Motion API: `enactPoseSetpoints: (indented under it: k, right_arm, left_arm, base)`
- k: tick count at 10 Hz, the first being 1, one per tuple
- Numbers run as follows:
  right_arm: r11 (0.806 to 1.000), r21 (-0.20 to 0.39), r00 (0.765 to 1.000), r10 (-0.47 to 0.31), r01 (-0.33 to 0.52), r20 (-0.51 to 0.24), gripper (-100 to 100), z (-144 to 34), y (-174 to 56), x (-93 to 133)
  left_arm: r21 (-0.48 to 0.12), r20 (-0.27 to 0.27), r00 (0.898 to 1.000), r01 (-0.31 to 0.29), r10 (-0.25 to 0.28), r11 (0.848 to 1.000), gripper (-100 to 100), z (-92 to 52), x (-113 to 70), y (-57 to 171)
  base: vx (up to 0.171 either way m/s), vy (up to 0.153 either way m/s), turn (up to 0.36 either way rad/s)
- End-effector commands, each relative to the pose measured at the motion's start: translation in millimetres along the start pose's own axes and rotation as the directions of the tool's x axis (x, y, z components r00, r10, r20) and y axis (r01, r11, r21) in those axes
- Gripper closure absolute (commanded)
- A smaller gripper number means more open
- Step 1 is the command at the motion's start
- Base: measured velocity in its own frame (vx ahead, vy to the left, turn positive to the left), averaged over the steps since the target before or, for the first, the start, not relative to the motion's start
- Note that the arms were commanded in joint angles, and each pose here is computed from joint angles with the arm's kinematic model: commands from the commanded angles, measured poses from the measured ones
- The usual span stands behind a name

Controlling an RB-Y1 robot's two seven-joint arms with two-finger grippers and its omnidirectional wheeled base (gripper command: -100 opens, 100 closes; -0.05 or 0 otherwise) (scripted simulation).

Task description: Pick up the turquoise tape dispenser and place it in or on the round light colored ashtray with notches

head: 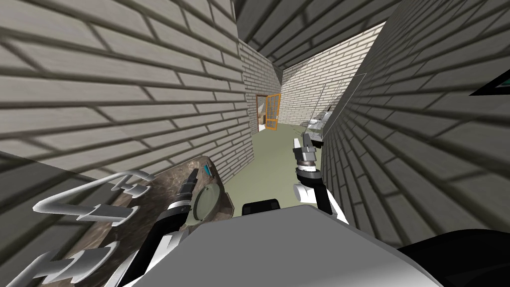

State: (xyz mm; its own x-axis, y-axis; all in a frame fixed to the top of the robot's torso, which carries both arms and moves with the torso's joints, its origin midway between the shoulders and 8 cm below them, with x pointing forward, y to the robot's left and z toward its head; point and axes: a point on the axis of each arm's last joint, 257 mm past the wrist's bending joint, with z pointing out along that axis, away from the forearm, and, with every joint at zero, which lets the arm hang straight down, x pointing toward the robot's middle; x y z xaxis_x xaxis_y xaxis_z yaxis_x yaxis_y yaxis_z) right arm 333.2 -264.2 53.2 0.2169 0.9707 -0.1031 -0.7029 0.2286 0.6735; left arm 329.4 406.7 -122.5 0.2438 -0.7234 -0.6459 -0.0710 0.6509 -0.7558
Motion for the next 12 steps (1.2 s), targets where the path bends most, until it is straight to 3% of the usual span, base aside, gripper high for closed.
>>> enactPoseSetpoints:
  k: [1,3,4,7,8,12]
  right_arm:
    - [1.000,0.000,1.000,0.000,0.000,0.000,0,0.0,0,0]
    - [1.000,0.000,1.000,0.000,0.000,0.000,0,0.0,0,0]
    - [1.000,0.000,1.000,0.000,0.000,0.000,0,0.0,0,0]
    - [1.000,0.000,1.000,0.000,0.000,0.000,0,0.0,0,0]
    - [1.000,0.000,1.000,0.000,0.000,0.000,0,0.0,0,0]
    - [1.000,0.000,1.000,0.000,0.000,0.000,0,0.0,0,0]
  left_arm:
    - [-0.062,-0.016,0.998,-0.058,0.057,0.996,-100,-7.0,-6.7,18]
    - [-0.138,-0.042,0.992,-0.126,0.121,0.982,-100,-16.1,-14.8,39]
    - [-0.147,-0.046,0.992,-0.126,0.120,0.981,-100,-16.5,-14.0,42]
    - [-0.246,-0.091,0.978,-0.206,0.188,0.947,-100,-30.6,-25.7,69]
    - [-0.259,-0.097,0.978,-0.206,0.187,0.944,-100,-31.5,-24.9,72]
    - [-0.360,-0.148,0.965,-0.258,0.218,0.897,-100,-47.2,-34.2,99]
  base:
    - [0.036,-0.037,-0.071]
    - [0.054,-0.046,-0.079]
    - [0.036,-0.027,-0.021]
    - [0.051,-0.028,-0.065]
    - [0.055,-0.029,-0.022]
    - [0.062,-0.025,-0.044]
